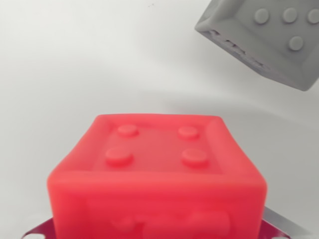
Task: Destack cube
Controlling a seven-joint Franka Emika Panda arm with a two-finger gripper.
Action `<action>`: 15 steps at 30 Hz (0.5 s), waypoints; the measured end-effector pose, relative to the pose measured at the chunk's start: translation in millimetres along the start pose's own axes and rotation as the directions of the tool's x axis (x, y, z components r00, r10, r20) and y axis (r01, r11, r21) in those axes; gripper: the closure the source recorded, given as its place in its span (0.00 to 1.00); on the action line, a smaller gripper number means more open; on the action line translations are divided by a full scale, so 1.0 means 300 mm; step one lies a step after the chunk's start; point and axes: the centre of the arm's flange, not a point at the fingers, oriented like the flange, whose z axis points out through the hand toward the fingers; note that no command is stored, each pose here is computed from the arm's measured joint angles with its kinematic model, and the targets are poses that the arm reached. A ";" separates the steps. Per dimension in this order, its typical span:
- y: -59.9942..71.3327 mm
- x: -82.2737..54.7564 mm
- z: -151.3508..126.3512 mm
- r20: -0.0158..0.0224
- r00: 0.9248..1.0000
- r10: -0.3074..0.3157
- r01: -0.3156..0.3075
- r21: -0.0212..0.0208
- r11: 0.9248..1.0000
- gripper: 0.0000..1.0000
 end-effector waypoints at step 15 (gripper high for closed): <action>-0.001 0.000 0.106 -0.001 1.000 -0.001 0.001 0.000 1.000 1.00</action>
